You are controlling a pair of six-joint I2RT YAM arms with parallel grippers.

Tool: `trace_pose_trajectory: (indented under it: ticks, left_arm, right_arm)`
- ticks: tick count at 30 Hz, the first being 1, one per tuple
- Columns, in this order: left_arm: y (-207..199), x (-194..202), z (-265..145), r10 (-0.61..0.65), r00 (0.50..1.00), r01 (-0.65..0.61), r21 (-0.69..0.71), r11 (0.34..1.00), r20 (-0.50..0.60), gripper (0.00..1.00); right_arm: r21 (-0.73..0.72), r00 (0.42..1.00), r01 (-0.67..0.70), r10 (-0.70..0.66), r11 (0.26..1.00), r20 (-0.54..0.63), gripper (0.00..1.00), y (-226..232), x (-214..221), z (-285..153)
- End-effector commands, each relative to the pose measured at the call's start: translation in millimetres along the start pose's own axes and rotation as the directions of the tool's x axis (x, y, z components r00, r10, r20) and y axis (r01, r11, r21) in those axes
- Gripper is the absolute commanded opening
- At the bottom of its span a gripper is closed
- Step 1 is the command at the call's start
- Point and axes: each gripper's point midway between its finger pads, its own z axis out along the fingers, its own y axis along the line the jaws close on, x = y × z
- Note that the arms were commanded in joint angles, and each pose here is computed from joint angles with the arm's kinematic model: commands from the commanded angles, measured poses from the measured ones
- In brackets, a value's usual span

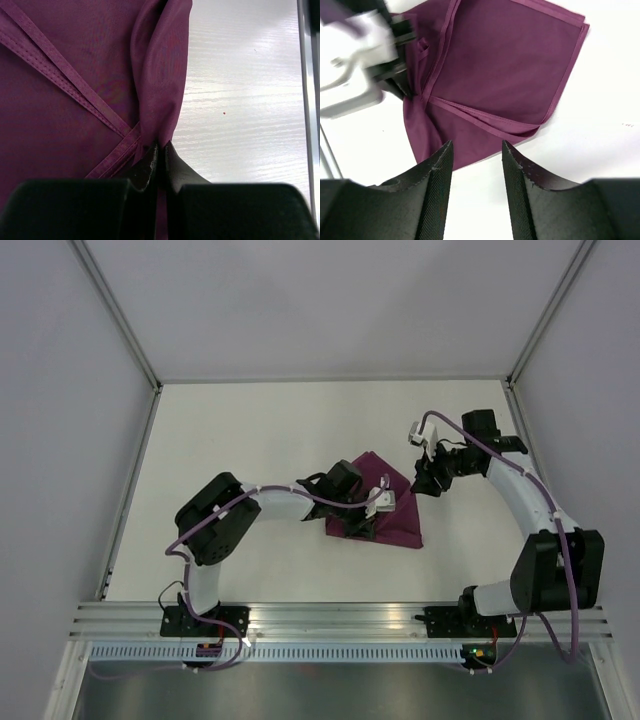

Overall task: Fold the napkin, place the utensils inside, and roll it up
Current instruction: Roll the napkin with the utensil

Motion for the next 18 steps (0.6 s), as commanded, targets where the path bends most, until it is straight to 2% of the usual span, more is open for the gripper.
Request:
trace_pose_trajectory:
  ticks: [1,3,6,7,10,18]
  left_arm:
    - [-10,21,2,-0.163,0.985,0.166,0.066,0.984,-0.058,0.02]
    - [-8,21,4,-0.186,0.981,0.19,0.072,0.979,-0.057,0.02]
    - [-6,20,5,-0.234,0.97,0.239,0.094,0.966,-0.06,0.02]
    - [-5,22,5,-0.25,0.966,0.255,0.099,0.962,-0.063,0.02]
    - [-1,23,3,-0.272,0.961,0.277,0.106,0.955,-0.056,0.02]
    - [7,23,2,-0.321,0.946,0.324,0.111,0.94,-0.046,0.02]
  right_arm:
    - [0.004,0.983,0.181,-0.181,0.984,0.019,0.5,21,1,1]
    - [0.031,0.968,0.251,-0.251,0.968,0.016,0.5,31,0,2]
    - [0.035,0.954,0.301,-0.3,0.953,-0.025,0.5,56,24,22]
    - [0.075,0.932,0.362,-0.36,0.929,-0.033,0.5,56,20,30]
    - [0.087,0.904,0.427,-0.426,0.9,-0.031,0.5,73,27,45]
    - [0.074,0.867,0.497,-0.492,0.865,-0.077,0.5,89,48,74]
